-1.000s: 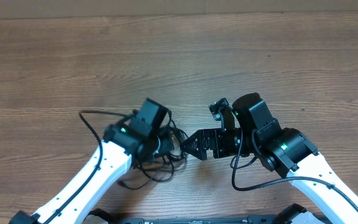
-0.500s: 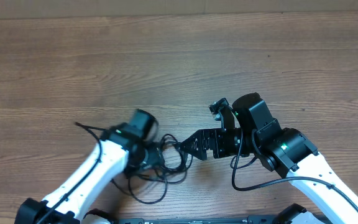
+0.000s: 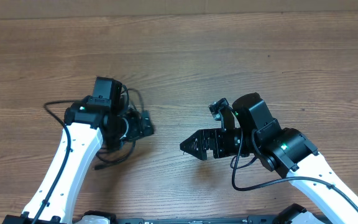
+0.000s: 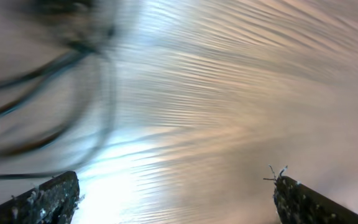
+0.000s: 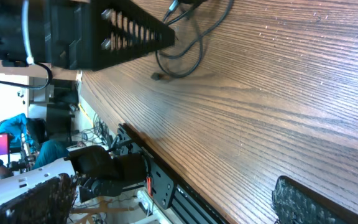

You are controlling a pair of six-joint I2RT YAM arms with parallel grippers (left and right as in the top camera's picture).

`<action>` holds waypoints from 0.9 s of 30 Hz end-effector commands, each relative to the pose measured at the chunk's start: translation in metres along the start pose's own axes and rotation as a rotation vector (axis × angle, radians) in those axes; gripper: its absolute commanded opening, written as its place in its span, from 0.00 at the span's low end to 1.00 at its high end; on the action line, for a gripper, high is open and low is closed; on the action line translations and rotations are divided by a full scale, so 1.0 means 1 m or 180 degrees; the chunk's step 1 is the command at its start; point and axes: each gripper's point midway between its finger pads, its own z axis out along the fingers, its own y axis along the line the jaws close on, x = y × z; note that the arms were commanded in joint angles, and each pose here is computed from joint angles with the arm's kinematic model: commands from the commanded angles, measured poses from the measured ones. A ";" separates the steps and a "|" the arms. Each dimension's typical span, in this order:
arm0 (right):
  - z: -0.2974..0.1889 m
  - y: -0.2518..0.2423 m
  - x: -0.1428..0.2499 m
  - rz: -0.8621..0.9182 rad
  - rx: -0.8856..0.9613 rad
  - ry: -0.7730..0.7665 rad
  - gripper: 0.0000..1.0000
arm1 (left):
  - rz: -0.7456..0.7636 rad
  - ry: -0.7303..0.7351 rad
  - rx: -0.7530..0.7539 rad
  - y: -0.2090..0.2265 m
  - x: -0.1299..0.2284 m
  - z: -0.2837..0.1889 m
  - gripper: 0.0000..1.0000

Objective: Untangle cables

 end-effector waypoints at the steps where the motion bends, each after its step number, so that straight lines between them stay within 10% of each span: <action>1: -0.005 0.006 -0.003 -0.0073 -0.0036 -0.0073 1.00 | 0.0891 -0.0040 0.0724 -0.044 -0.003 -0.009 1.00; 9: -0.005 0.006 -0.003 -0.0073 -0.0037 -0.0072 1.00 | -0.0261 -0.0735 -0.0531 0.021 -0.050 -0.019 1.00; 14: -0.005 0.006 -0.003 -0.0073 -0.0037 -0.0072 1.00 | -0.0216 -0.0960 -0.0406 0.010 -0.069 -0.010 0.69; 27: -0.005 0.006 -0.003 -0.0073 -0.0037 -0.0072 1.00 | -0.0249 -0.0790 -0.0606 0.035 -0.107 0.083 0.80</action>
